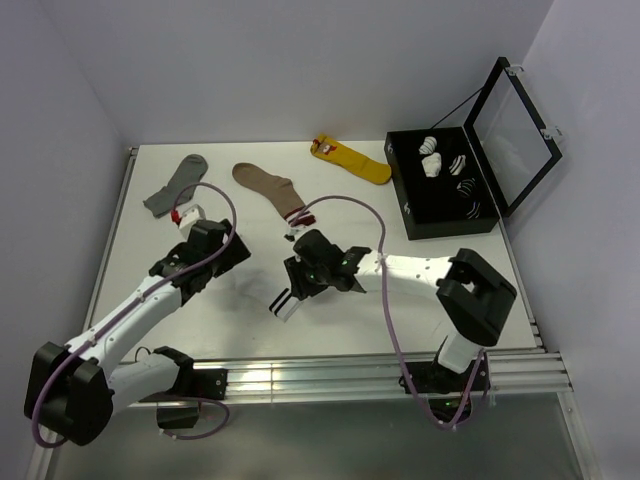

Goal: Roll the socks
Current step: Roll the sock at the center of the board.

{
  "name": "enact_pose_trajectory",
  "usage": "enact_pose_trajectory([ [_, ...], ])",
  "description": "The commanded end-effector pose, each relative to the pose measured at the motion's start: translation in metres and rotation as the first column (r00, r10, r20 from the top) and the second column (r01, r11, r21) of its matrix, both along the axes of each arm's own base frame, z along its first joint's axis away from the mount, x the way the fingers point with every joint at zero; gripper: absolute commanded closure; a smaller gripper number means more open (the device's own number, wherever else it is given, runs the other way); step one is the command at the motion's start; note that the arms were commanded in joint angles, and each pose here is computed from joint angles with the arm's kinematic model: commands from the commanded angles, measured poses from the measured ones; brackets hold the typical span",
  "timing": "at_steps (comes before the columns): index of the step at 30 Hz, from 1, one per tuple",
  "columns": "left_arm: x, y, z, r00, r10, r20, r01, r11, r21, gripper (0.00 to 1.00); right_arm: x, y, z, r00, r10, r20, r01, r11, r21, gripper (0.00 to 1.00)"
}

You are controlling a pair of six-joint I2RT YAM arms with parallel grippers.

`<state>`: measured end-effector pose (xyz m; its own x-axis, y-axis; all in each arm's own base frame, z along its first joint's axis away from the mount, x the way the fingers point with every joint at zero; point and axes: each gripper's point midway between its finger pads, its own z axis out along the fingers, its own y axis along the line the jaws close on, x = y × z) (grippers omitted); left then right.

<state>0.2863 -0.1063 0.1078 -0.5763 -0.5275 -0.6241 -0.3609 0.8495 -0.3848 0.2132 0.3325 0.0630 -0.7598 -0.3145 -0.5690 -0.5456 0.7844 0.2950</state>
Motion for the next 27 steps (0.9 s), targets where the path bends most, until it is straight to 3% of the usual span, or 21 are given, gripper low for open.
enact_pose_trajectory([
  [1, 0.001, -0.002, 0.024, 0.994, -0.05, 0.097, 0.051, 0.999, -0.003, 0.0, 0.01, 0.015, 0.001, 0.999, 0.008, 0.046, -0.007, 1.0, -0.028, 0.52],
  [11, -0.001, -0.012, 0.021, 0.988, -0.114, 0.101, 0.116, 0.993, -0.009, 0.01, 0.031, -0.01, -0.033, 0.995, 0.008, 0.096, 0.019, 0.959, -0.282, 0.57],
  [17, 0.002, -0.027, 0.022, 0.978, -0.173, 0.114, 0.175, 0.984, -0.007, 0.01, 0.035, -0.03, -0.049, 0.996, -0.003, 0.09, 0.036, 0.929, -0.368, 0.61],
  [21, 0.001, -0.029, 0.021, 0.979, -0.17, 0.109, 0.17, 0.985, 0.007, 0.01, 0.045, -0.031, -0.029, 0.994, -0.045, 0.097, 0.073, 0.953, -0.296, 0.65],
  [27, -0.005, -0.002, 0.025, 0.989, 0.007, 0.15, -0.005, 1.0, -0.012, 0.01, 0.032, 0.006, 0.009, 0.997, 0.033, 0.065, -0.027, 0.995, -0.101, 0.6],
])
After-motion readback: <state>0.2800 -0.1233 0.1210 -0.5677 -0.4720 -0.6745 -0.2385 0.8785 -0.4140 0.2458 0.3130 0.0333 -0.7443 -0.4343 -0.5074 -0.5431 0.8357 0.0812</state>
